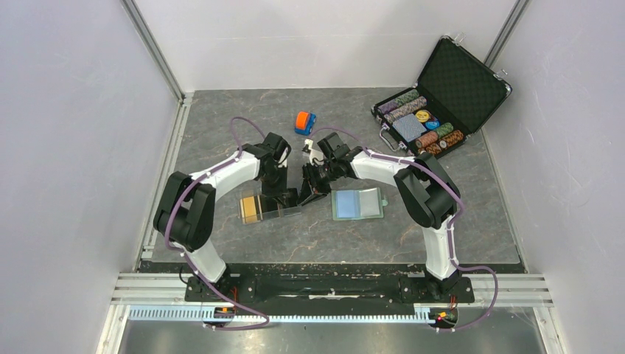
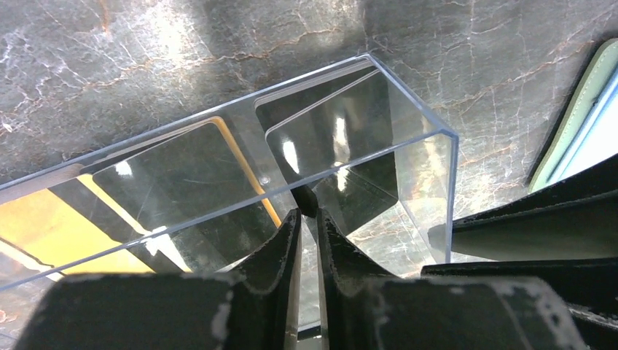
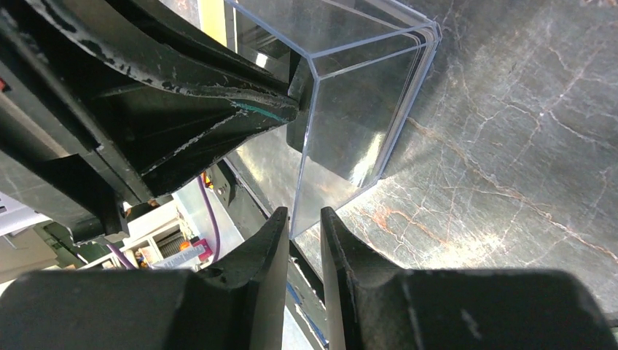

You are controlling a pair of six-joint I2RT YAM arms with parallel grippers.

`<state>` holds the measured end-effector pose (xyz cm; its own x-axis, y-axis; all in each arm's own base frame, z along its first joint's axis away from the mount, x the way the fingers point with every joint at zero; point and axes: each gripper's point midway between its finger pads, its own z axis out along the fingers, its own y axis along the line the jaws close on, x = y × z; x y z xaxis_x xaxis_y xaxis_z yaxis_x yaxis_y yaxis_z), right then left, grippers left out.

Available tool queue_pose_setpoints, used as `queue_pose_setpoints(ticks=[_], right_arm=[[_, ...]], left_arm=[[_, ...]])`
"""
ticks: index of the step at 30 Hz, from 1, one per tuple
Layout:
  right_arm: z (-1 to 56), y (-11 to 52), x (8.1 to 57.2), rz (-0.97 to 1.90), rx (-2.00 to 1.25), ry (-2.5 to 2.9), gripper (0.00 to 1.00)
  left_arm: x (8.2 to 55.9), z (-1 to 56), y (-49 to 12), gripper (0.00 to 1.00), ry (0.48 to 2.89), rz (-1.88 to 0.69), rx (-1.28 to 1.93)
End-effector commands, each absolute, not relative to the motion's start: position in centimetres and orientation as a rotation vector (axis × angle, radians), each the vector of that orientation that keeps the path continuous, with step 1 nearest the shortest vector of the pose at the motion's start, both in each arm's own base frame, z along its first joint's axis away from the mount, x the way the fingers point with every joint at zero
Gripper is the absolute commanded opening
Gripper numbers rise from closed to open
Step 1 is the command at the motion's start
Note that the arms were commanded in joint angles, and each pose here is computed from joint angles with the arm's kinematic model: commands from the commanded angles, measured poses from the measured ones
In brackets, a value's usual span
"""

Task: Put the credit cards into the card holder
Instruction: Pick up the credit card from the storage box.

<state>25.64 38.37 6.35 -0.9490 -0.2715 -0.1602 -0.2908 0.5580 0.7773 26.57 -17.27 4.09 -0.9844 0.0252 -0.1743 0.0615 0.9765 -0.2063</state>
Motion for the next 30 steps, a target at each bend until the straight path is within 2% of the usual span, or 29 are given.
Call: queue_pose_setpoints(ticks=[1,4,9,19,24,30], right_arm=[[9.1,39.5,24.9,1.466,-0.581,2.653,0.24],[9.0,39.5,25.0,1.465,-0.583,2.651,0.24],[8.9,39.5,24.9,1.461,-0.588,2.649,0.24],[8.8,39.3,24.8,1.458,-0.596,2.65,0.24],[8.8,39.3,24.8,1.457,-0.598,2.647,0.24],[9.0,39.2,25.0,1.449,-0.601,2.638,0.24]], left_arm=[[27.5,5.8,-20.2,0.17,2.893,-0.472,0.185],[27.7,6.4,-20.9,0.11,2.875,-0.515,0.172],[27.9,7.4,-21.8,0.12,2.831,-0.607,0.129],[27.7,7.4,-23.4,0.22,2.784,-0.772,0.053],[27.3,5.9,-23.0,0.23,2.825,-0.741,0.029],[26.9,5.0,-21.7,0.12,2.862,-0.639,0.041]])
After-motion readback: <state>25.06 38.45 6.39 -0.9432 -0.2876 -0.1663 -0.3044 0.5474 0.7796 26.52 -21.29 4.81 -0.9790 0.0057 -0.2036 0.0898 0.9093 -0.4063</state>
